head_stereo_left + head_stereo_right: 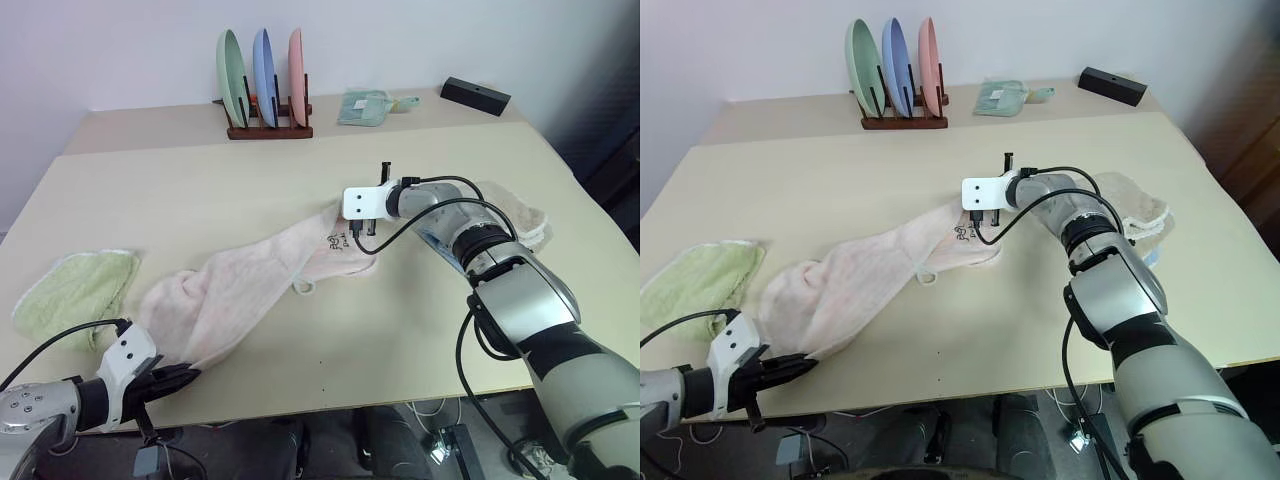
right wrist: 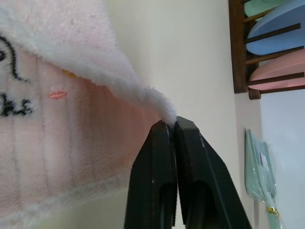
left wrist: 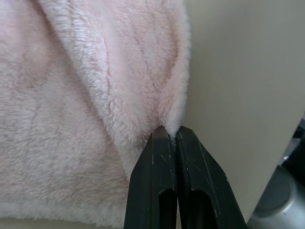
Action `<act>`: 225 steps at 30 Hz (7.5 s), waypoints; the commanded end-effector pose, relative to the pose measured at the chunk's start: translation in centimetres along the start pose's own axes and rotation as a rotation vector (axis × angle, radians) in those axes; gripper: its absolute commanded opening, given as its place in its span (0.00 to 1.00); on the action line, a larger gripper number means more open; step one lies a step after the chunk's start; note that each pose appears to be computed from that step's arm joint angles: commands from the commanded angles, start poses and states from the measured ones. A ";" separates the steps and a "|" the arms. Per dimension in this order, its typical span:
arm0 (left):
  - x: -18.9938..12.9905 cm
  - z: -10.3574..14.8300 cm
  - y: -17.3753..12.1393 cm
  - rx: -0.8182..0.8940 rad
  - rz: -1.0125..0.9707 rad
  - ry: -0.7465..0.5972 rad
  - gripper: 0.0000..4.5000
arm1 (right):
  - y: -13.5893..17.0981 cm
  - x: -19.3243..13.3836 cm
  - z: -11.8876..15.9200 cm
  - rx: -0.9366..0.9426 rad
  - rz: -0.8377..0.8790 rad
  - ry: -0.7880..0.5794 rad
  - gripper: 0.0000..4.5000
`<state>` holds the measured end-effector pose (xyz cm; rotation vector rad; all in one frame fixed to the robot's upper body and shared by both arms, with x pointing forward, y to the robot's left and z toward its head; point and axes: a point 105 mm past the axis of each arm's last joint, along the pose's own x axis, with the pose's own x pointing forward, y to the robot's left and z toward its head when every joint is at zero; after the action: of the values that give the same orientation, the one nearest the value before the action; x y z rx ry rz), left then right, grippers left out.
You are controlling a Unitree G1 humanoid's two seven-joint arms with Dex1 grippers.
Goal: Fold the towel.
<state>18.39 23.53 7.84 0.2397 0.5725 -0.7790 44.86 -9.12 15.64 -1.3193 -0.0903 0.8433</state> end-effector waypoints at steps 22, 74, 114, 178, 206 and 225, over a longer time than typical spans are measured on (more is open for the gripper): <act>-6.5 21.5 15.2 0.355 0.602 -0.729 0.00 | -14.7 -15.5 1.0 -0.044 -0.470 -0.135 0.01; -6.5 16.7 13.2 0.287 0.475 -0.633 0.00 | -6.6 -17.4 0.4 0.271 -0.148 -0.201 0.01; 1.0 8.3 11.6 0.108 0.277 -0.282 0.00 | 1.5 -14.6 -6.4 0.449 0.114 0.067 0.01; 8.5 13.3 -3.7 0.267 -0.337 -0.475 0.95 | 10.8 -11.3 -2.9 2.394 -0.396 -0.035 0.96; 8.4 12.5 -1.1 0.211 -0.185 -0.500 0.96 | 6.3 -13.6 7.8 1.057 0.124 -0.075 0.01; 7.9 12.1 -1.8 0.188 -0.146 -0.496 0.96 | 9.8 -5.6 12.3 0.969 0.386 -0.258 0.01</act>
<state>26.66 12.42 12.34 0.1567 0.0780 -1.0033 30.24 -2.75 11.59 -0.3131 0.4049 1.1346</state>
